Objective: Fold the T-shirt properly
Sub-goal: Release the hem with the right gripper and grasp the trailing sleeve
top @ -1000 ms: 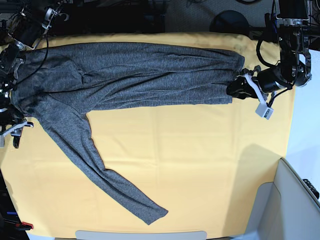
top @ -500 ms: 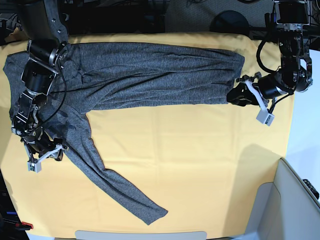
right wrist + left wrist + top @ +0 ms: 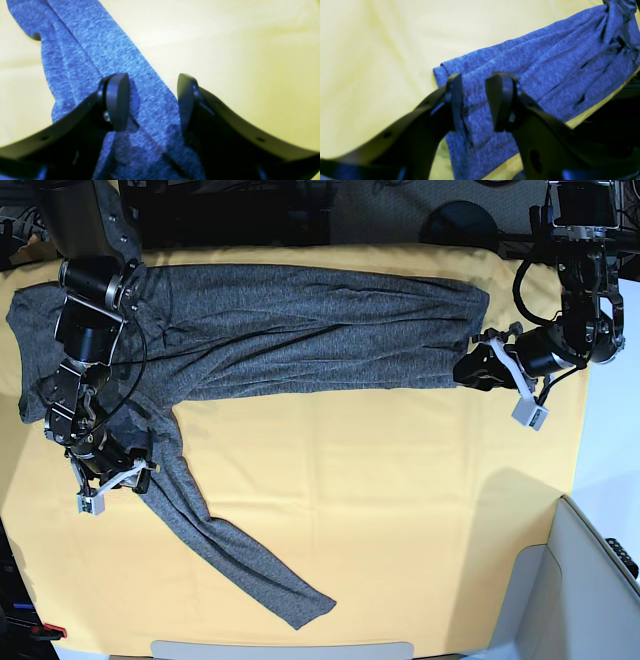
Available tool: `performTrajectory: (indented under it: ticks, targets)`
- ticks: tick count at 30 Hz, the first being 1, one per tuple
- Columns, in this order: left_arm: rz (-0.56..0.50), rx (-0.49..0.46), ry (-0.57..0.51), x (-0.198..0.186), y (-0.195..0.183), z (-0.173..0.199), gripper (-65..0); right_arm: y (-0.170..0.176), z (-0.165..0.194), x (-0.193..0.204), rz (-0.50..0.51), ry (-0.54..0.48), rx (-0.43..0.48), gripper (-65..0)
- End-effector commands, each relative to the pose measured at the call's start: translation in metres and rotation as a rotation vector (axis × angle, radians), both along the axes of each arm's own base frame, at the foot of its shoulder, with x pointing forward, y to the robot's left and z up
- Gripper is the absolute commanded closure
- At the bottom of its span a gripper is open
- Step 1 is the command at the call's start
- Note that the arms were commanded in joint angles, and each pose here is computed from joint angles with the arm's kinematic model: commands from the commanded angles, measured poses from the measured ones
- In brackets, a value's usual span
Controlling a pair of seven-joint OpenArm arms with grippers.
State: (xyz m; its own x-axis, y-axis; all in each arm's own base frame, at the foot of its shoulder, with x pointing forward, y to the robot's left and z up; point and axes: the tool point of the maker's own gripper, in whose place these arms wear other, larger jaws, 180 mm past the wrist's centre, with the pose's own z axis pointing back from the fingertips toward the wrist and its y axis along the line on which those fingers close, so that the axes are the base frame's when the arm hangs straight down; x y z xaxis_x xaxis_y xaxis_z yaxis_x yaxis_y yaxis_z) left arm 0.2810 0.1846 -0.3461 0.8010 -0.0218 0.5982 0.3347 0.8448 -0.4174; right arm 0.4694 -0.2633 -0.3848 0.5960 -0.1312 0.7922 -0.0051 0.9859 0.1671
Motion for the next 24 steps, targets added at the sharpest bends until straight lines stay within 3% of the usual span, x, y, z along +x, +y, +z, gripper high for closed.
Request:
performTrajectory:
  ticks: [1, 4, 6, 11, 17, 24]
  targets:
    - [-0.001, -0.009, -0.045, 0.008, 0.001, 0.013, -20.1, -0.003, 0.005, 0.002, 0.003, 0.004, -0.011, -30.7]
    - [-0.001, -0.009, -0.045, 0.008, 0.001, 0.013, -20.1, -0.003, 0.001, -0.001, 0.004, 0.013, -0.011, -29.9]
    - [-0.001, -0.009, -0.045, 0.008, 0.001, 0.013, -20.1, -0.003, -0.003, -0.005, 0.005, 0.023, -0.011, -25.9]
    - [-0.001, -0.009, -0.045, 0.008, 0.001, 0.013, -20.1, -0.003, -0.005, -0.006, 0.005, 0.027, -0.011, -1.1]
    - [0.001, -0.012, -0.049, 0.009, 0.001, 0.013, -20.1, 0.020, 0.017, -0.008, 0.133, -0.045, -0.100, 0.0]
    - [0.011, -0.039, -0.055, 0.010, -0.006, 0.013, -20.1, 0.052, 0.070, -0.063, 0.209, -0.175, -0.280, 0.0]
